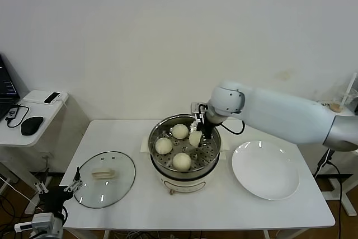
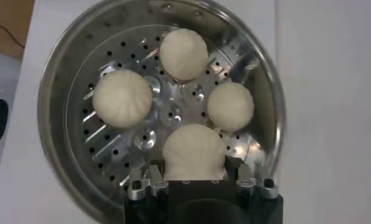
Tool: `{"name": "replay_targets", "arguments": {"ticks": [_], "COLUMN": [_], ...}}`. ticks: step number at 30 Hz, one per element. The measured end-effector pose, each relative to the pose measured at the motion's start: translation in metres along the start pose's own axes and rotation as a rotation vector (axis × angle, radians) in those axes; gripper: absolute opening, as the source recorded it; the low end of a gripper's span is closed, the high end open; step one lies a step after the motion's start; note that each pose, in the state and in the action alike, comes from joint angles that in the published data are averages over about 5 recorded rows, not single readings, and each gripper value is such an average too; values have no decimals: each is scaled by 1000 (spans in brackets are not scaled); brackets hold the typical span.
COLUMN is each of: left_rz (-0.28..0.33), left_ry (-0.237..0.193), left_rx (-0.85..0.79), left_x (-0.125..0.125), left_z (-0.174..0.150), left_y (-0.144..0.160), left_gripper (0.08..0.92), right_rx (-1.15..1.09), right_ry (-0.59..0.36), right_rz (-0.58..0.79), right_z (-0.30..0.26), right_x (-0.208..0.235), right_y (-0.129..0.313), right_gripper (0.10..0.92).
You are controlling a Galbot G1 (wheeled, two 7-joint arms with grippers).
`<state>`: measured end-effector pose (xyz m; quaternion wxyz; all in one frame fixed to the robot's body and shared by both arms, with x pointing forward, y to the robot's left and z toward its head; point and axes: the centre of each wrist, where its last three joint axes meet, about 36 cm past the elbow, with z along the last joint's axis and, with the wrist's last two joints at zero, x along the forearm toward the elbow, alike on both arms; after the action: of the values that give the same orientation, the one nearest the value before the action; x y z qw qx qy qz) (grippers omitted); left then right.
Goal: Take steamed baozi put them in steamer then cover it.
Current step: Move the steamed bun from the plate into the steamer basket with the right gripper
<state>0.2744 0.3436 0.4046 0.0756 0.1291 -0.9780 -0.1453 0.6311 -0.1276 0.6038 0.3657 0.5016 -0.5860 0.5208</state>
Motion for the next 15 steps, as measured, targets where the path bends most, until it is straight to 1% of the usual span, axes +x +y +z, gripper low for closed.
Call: {"name": "replay_targets", "arguments": {"ticks": [8, 13, 15], "left_rz": [-1, -2, -3], "left_ry": [1, 0, 0], "left_rx": [-1, -3, -3], "left_x": [0, -1, 0], "left_z": [1, 0, 0], "left_y": [0, 1, 1], "left_gripper": [823, 823, 823], "right_rx": [-1, 1, 1], "right_ry": [25, 34, 38], "right_rz": [-13, -6, 0], "right_z": [-4, -6, -6], "right_x": [-20, -25, -25], "right_y": [1, 0, 0], "right_gripper": [611, 612, 625]}}
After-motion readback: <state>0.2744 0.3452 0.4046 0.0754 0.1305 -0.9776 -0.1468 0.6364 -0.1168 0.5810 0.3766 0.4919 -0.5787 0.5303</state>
